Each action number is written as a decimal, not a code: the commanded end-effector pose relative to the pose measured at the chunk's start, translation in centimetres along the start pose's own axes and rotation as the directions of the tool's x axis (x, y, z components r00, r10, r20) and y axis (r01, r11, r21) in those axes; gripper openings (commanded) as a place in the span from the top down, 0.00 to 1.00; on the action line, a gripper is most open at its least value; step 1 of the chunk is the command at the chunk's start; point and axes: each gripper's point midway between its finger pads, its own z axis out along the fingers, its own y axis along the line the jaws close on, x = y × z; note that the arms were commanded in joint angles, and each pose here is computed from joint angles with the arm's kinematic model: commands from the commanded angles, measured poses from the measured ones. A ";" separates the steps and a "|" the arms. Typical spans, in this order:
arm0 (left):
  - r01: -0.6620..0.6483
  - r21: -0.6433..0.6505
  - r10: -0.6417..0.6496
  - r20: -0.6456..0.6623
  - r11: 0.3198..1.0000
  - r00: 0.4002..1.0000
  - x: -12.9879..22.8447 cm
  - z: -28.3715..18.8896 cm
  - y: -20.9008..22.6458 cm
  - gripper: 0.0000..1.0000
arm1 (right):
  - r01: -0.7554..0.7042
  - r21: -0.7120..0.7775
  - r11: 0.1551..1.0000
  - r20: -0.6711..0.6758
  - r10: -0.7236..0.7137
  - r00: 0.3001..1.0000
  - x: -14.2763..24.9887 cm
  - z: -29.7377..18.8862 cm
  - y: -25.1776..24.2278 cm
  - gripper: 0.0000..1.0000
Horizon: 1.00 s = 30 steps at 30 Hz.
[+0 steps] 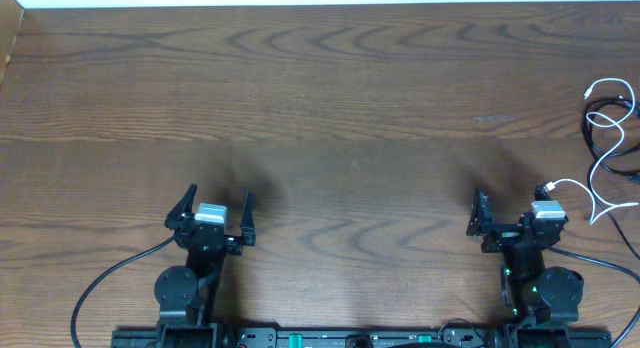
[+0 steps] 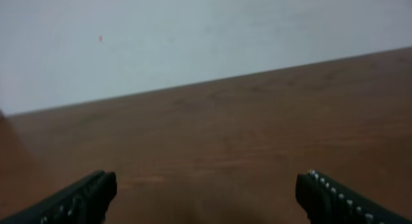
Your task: Untangle cables
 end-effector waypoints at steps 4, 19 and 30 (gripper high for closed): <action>0.104 -0.035 -0.106 -0.057 0.994 0.993 1.7 -0.1 0.5 0.06 | 0.004 0.005 1.000 0.001 -0.004 1.000 0.0 0.0 -0.1 0.01; 0.167 -0.028 -0.168 -0.054 0.986 0.984 1.6 0.0 0.3 0.06 | 0.004 0.005 1.000 0.001 -0.004 1.000 0.0 0.0 -0.1 0.01; 0.170 -0.027 -0.172 -0.054 0.985 0.984 1.6 0.0 0.2 0.06 | 0.004 0.005 1.000 0.001 -0.004 1.000 0.0 0.0 -0.1 0.01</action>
